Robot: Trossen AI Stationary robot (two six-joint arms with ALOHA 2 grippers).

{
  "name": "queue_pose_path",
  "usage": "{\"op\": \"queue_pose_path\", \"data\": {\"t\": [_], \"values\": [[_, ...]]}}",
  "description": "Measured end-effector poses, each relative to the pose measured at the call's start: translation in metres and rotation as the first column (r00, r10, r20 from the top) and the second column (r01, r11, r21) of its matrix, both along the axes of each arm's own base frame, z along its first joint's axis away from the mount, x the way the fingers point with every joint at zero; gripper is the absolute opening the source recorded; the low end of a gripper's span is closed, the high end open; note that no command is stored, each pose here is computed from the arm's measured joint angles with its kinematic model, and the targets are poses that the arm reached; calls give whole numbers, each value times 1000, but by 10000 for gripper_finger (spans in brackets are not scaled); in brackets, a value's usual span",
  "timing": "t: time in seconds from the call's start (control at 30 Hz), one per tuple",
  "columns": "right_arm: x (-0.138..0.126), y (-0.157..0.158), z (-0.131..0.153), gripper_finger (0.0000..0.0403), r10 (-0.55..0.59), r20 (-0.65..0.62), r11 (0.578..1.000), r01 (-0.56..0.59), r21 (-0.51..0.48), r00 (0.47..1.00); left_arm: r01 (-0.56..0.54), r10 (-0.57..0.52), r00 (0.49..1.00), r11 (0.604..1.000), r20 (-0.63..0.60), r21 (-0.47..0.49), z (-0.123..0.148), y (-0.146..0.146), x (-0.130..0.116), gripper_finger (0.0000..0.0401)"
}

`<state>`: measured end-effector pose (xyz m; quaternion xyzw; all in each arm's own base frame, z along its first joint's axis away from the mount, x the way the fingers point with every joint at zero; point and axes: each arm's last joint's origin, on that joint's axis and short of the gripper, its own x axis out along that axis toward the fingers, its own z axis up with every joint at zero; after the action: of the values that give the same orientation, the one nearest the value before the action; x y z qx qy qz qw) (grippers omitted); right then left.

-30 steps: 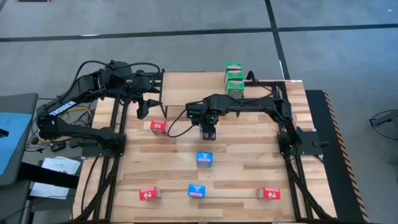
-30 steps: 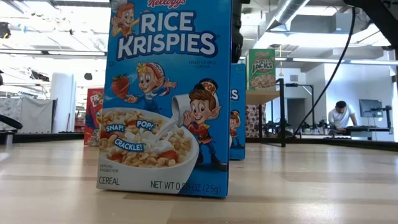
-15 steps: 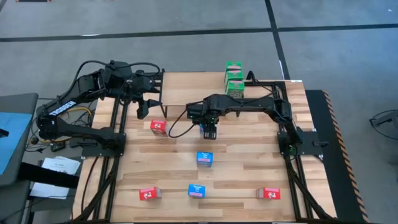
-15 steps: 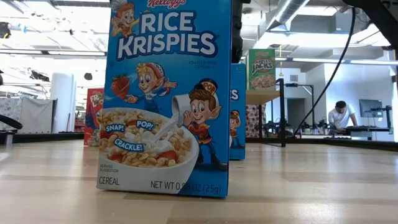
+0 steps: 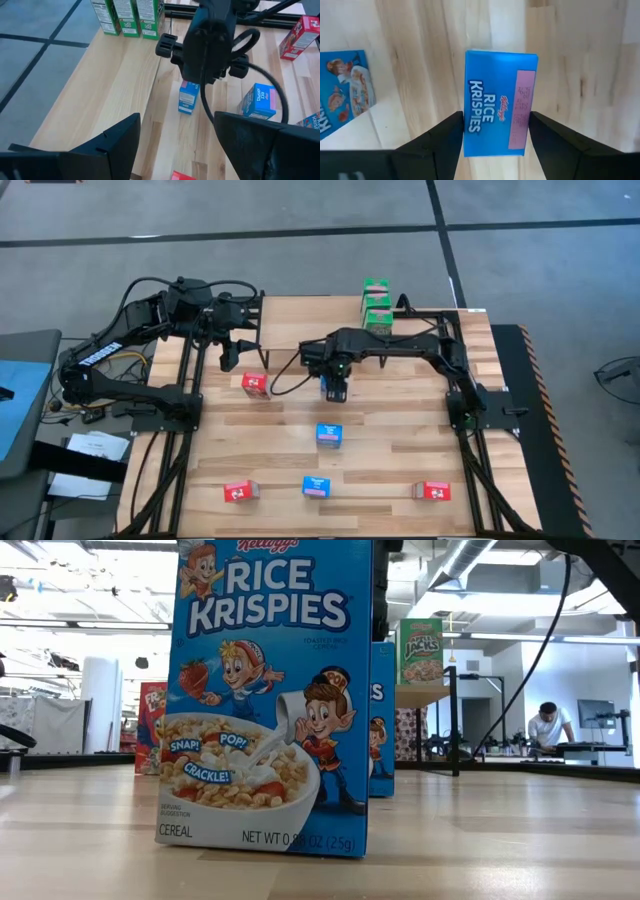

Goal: Stack cereal on shelf
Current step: Put the top blue cereal box on the shelf

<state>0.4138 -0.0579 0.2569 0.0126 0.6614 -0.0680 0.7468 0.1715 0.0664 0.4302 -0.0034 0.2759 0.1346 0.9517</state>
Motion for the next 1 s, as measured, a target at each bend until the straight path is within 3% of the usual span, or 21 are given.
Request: {"op": "queue_pose_path", "data": {"t": [0.53,0.83,1.0], "values": [[5,6,-8,249,-1,-4,1000,1,21,1000,-1,1,1000,1000,-2,-2,0,0,0,242],[5,7,-9,200,-6,-7,1000,6,24,1000,-2,2,1000,1000,-2,-4,0,0,0,242],[5,7,0,201,-6,-4,1000,6,24,1000,-5,5,1000,1000,0,-9,0,0,0,242]]}}
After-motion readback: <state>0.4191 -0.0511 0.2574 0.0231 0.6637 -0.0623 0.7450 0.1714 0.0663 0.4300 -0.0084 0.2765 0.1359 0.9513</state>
